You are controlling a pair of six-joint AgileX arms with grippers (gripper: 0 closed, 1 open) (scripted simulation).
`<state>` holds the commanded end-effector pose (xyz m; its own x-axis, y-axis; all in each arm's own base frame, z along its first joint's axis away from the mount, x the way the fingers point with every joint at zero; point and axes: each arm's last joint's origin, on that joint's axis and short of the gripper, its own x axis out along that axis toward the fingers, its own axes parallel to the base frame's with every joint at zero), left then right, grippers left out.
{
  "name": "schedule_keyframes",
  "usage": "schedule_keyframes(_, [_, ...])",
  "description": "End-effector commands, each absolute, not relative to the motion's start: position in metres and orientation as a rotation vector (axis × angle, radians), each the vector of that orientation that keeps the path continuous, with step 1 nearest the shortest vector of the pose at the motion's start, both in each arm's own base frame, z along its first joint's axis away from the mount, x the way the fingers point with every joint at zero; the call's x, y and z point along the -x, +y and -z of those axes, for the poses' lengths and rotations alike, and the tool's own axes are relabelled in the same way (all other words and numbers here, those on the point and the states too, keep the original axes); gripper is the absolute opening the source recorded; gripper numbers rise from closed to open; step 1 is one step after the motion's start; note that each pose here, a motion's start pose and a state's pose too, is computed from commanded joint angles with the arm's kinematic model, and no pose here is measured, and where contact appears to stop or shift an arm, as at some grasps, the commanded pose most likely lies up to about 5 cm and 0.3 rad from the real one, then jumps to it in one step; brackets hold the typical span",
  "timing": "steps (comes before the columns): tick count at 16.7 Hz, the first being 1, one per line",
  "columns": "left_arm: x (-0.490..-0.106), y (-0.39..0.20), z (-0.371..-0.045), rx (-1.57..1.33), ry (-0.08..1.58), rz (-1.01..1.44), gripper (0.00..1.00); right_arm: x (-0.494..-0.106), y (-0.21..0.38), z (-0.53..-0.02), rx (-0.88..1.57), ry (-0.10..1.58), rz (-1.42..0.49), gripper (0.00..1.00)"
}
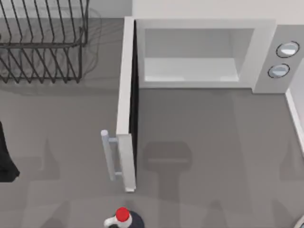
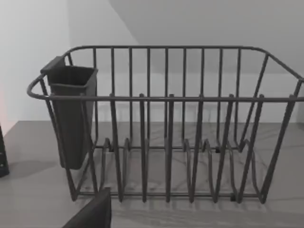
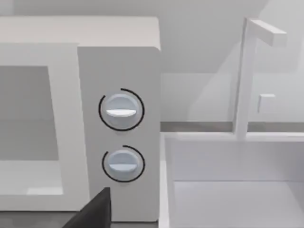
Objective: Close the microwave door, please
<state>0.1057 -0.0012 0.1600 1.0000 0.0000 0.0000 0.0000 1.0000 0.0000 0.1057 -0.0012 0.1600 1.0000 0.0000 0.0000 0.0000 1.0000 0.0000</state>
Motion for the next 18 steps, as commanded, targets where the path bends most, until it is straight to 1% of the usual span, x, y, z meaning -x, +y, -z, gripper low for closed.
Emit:
schedule_keyframes(1, [-0.1057, -0.0012, -0.1600, 0.000, 0.000, 0.000, 1.00, -0.1057, -0.0012, -0.1600, 0.000, 0.000, 0.000, 1.00])
schedule_keyframes(14, [-0.1057, -0.0012, -0.1600, 0.000, 0.000, 0.000, 0.02, -0.1057, -0.0012, -0.1600, 0.000, 0.000, 0.000, 1.00])
schedule_keyframes(15, [-0.1057, -0.0012, -0.1600, 0.000, 0.000, 0.000, 0.00, -0.1057, -0.0012, -0.1600, 0.000, 0.000, 0.000, 1.00])
schedule_keyframes(18, [-0.1057, -0.0012, -0.1600, 0.000, 0.000, 0.000, 0.00, -0.1057, -0.0012, -0.1600, 0.000, 0.000, 0.000, 1.00])
